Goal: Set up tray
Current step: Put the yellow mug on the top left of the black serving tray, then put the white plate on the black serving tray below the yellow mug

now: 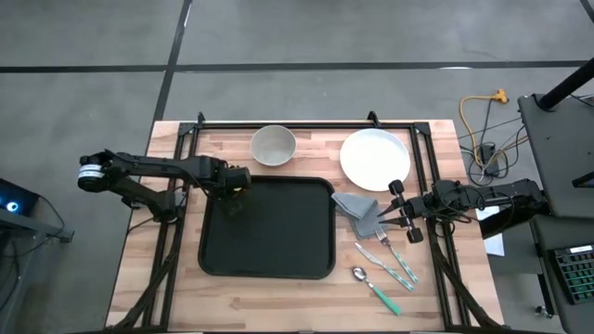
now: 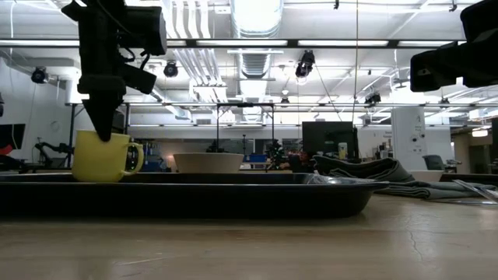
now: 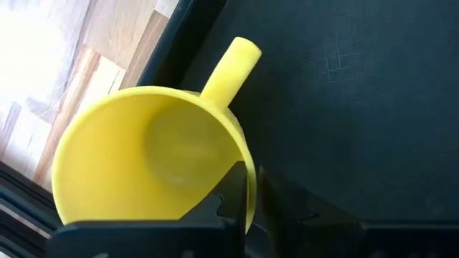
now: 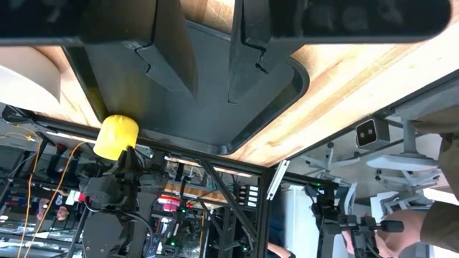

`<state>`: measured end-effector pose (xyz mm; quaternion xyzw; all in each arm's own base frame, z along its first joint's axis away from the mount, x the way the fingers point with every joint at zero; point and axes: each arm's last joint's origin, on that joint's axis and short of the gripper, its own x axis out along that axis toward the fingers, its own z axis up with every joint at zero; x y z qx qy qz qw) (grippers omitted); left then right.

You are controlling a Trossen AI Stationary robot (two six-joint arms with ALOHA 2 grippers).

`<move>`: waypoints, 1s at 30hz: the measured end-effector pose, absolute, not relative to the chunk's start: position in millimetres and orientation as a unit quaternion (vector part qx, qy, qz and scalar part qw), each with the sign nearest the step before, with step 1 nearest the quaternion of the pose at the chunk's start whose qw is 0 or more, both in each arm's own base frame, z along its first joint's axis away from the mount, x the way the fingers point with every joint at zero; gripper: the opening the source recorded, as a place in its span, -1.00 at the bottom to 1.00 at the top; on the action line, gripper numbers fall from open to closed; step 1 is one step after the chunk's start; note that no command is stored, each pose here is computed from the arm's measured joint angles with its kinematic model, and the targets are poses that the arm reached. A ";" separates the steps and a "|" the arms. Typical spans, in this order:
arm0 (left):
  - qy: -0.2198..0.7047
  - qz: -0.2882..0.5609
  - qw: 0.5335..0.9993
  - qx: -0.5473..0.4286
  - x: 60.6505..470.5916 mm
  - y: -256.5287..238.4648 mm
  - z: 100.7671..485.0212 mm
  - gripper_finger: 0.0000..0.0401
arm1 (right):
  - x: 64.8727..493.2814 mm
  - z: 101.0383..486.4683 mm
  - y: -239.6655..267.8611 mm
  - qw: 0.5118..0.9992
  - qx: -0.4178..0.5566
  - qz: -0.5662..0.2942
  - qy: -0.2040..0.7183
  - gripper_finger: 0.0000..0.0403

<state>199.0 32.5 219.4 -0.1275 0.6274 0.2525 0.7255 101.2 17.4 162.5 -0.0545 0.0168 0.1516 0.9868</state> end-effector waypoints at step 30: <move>0.603 0.251 0.745 -0.133 207.4 34.6 251.5 -0.60 | 101.1 162.6 17.4 0.987 -0.055 0.152 0.016 -0.66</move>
